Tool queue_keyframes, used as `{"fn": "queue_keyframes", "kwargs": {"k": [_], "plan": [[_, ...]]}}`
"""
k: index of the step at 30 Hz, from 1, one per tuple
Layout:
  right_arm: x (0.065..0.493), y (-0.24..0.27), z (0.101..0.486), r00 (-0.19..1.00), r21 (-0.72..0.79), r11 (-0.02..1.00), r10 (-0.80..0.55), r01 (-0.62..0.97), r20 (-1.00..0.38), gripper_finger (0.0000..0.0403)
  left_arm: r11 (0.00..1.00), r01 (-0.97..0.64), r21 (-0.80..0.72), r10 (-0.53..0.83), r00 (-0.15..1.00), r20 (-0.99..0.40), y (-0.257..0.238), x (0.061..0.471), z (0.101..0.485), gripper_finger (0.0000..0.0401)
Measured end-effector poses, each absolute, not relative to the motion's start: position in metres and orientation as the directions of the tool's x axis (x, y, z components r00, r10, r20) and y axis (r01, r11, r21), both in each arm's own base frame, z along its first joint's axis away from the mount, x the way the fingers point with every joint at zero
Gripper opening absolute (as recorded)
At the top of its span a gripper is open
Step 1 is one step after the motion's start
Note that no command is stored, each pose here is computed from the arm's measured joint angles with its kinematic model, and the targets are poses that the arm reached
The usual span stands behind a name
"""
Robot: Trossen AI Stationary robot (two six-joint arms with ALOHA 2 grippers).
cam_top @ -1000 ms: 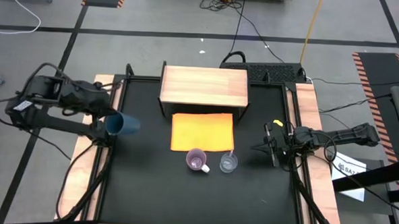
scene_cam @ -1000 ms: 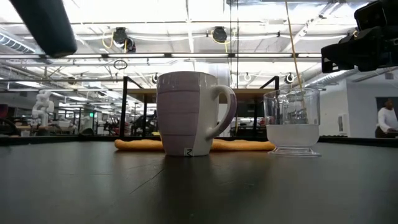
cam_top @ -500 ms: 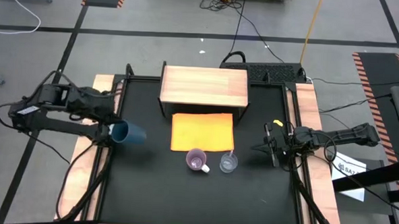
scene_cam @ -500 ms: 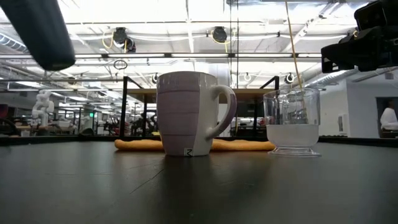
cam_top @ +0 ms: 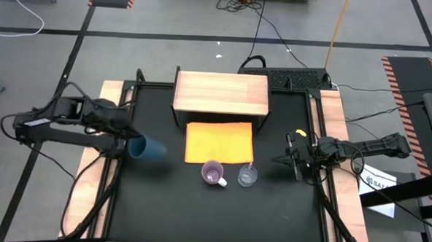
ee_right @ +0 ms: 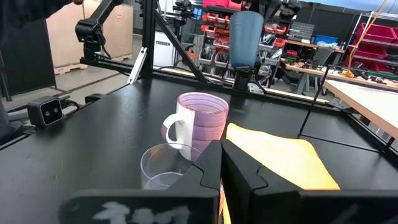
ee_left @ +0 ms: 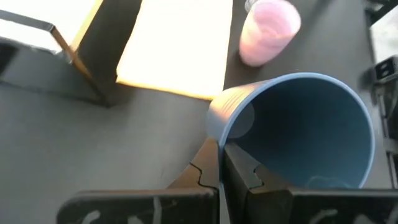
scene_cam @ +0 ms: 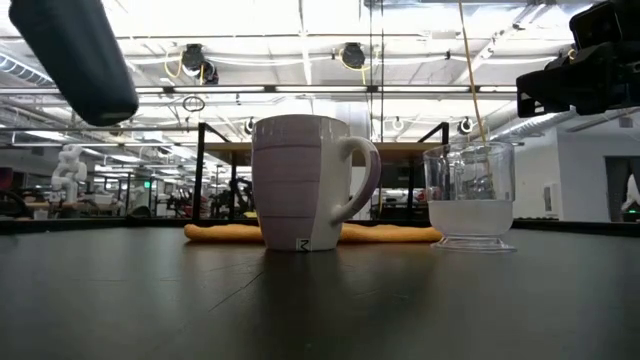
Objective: Stack small to large cups/mugs on shelf
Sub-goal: Put the blue cup on the shelf
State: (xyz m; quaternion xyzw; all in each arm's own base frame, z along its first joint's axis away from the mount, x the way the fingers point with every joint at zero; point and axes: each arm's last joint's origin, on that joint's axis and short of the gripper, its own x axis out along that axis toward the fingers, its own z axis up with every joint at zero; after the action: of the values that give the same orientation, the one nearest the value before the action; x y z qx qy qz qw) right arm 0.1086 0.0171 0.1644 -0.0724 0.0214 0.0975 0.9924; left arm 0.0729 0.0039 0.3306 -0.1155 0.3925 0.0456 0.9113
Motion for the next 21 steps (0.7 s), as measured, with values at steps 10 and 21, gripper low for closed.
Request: {"fn": "queue_keyframes", "kwargs": {"k": [10, 21], "plan": [[0.109, 0.017, 0.164, 0.980, -0.139, 0.970, 0.191, -0.197, -0.058, 0.0000, 0.953, -0.239, -0.186, 0.059, 0.748, -0.661, 0.006, 0.074, 0.314, 0.0001], [0.109, 0.017, 0.164, 0.980, -0.127, 0.972, 0.191, -0.198, -0.064, 0.0000, 0.948, -0.274, -0.159, 0.114, 0.764, -0.635, 0.009, 0.092, 0.282, 0.0001]]}}
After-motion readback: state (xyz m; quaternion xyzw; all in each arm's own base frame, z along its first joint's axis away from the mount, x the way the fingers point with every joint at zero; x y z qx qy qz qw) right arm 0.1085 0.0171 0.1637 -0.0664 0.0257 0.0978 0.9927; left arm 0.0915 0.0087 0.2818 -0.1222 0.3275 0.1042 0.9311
